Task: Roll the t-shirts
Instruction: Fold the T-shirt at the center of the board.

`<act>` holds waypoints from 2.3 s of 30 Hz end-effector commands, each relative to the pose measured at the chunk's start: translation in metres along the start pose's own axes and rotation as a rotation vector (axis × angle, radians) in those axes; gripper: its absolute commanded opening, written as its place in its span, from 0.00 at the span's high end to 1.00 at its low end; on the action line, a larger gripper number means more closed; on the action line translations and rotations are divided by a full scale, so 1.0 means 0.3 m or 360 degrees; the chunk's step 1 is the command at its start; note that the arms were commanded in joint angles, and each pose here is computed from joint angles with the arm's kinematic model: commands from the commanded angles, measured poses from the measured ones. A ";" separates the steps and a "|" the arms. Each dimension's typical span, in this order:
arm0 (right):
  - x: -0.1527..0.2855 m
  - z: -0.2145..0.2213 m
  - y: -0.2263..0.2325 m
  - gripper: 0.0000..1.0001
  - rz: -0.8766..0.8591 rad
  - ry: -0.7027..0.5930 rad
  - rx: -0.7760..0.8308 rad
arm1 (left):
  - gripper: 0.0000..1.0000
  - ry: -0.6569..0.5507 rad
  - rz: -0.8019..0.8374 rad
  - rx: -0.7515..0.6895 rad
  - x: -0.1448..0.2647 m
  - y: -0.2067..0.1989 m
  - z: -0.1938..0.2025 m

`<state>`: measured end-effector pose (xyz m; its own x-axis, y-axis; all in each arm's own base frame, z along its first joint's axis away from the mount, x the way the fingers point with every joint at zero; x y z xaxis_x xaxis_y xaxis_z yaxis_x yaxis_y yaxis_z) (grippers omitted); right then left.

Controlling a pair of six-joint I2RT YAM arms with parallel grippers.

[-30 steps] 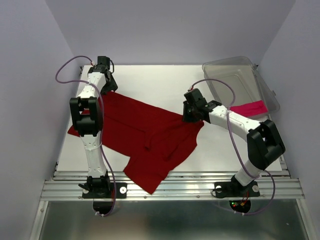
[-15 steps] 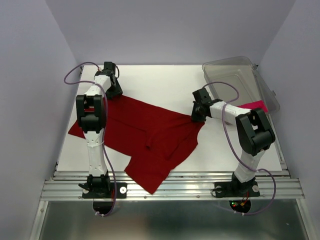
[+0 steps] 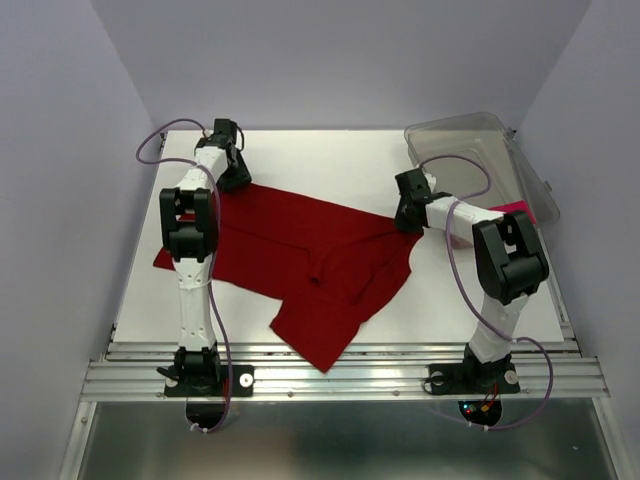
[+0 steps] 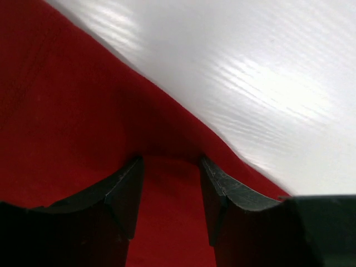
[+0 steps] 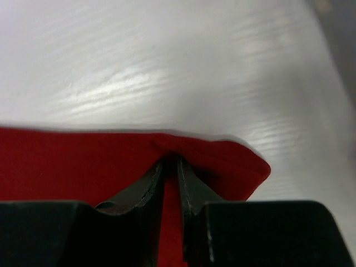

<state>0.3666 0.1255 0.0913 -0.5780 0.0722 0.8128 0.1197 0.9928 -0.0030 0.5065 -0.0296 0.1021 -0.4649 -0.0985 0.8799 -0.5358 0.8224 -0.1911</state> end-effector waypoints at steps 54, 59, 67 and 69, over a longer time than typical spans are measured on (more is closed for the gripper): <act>0.422 0.065 0.076 0.55 -0.0373 -0.0206 0.0294 | 0.39 -0.0177 -0.0388 0.0484 0.366 0.604 0.170; 0.413 0.057 0.084 0.55 -0.0362 -0.0185 0.0311 | 0.38 -0.0158 -0.0414 0.0483 0.342 0.625 0.185; 0.442 0.047 0.086 0.55 -0.0407 -0.0211 0.0284 | 0.41 -0.0099 -0.0386 0.0459 0.290 0.635 0.219; 0.449 0.051 0.081 0.55 -0.0410 -0.0215 0.0278 | 0.41 -0.0068 -0.0398 0.0449 0.252 0.640 0.231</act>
<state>0.2807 0.1579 0.1737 -0.6387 -0.1543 0.7538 -0.1748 0.9832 0.0532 0.3184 0.0794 0.1133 -0.3211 -0.3103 0.8948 -0.8133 0.5743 -0.0928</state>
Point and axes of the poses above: each gripper's point midway between its finger pads, its own x axis back along the fingers, its own y axis along the line the jaws close on, z = x × y, the point moved 8 cm from there along x, back along the fingers, and after that the axes turned 11 degrees about x, right-handed, at the moved point
